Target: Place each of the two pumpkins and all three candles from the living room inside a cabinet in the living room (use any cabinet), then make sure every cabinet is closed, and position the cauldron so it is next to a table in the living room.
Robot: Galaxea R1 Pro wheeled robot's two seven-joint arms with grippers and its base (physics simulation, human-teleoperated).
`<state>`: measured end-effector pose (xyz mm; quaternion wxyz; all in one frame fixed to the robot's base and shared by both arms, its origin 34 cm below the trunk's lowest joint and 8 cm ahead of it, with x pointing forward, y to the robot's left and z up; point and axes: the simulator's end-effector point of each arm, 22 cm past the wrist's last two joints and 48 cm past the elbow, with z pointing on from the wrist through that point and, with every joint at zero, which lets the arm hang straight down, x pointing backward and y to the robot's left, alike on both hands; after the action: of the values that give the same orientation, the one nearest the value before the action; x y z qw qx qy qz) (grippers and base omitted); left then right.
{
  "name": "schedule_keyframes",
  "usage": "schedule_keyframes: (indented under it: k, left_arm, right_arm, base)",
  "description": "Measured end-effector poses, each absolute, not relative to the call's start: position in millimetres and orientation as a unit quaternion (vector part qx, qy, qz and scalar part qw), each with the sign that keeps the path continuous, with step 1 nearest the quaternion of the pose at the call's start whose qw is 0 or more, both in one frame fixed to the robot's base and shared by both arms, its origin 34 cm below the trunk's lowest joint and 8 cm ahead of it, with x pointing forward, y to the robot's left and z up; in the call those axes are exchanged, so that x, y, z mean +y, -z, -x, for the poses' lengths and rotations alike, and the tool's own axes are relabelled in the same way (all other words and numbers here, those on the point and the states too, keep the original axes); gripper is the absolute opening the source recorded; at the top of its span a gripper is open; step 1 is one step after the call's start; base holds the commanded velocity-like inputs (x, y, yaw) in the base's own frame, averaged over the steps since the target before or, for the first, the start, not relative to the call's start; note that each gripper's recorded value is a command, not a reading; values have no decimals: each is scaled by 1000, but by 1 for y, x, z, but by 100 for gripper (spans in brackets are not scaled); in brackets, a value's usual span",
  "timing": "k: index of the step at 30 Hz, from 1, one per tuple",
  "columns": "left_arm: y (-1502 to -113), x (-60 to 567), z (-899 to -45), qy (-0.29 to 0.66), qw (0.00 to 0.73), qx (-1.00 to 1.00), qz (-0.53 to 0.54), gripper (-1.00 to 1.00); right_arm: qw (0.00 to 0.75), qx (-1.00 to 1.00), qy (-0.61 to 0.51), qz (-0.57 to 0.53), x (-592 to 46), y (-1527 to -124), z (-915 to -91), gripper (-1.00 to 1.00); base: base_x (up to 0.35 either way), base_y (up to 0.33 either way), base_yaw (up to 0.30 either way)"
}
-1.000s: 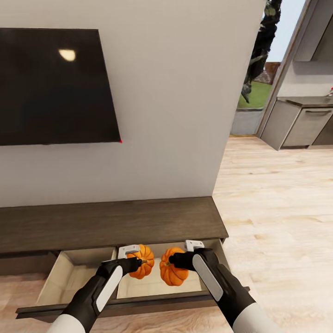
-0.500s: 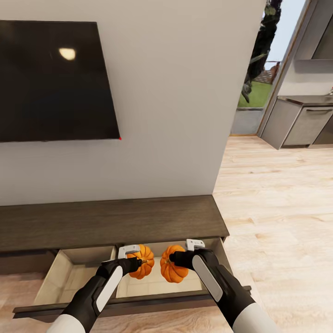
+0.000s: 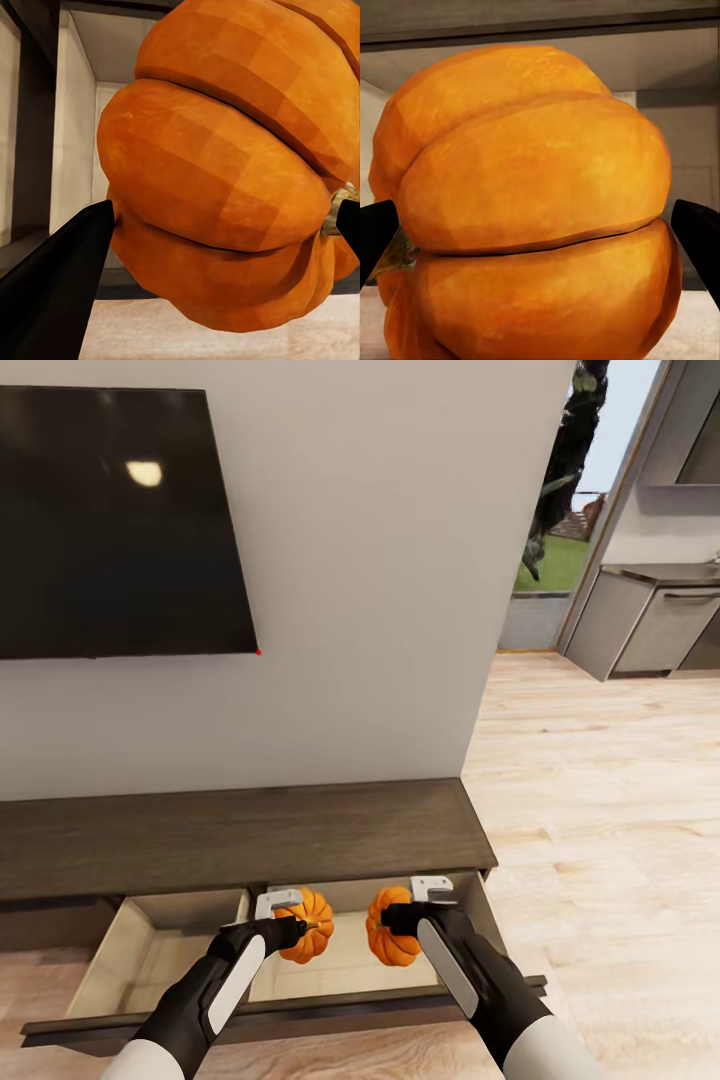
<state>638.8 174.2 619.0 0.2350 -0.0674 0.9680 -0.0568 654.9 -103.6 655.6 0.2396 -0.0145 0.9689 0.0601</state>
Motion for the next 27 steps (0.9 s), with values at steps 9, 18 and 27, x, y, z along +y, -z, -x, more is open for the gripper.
schedule_keyframes:
  k: [9, 18, 27]
  left_arm:
    - [-603, 183, -638, 38, 234, 969, 69, -100]
    - [-590, 196, -640, -10, 249, 963, 98, -100]
    - [-574, 190, -639, -7, 251, 963, 99, -100]
  right_arm:
    - [262, 964, -42, -4, -114, -638, -662, -100]
    - [273, 962, -29, -16, -122, -623, -665, -100]
    - [280, 959, -33, -16, -121, -613, -668, -100]
  base:
    - [0, 0, 0]
    - [0, 0, 0]
    - [0, 0, 0]
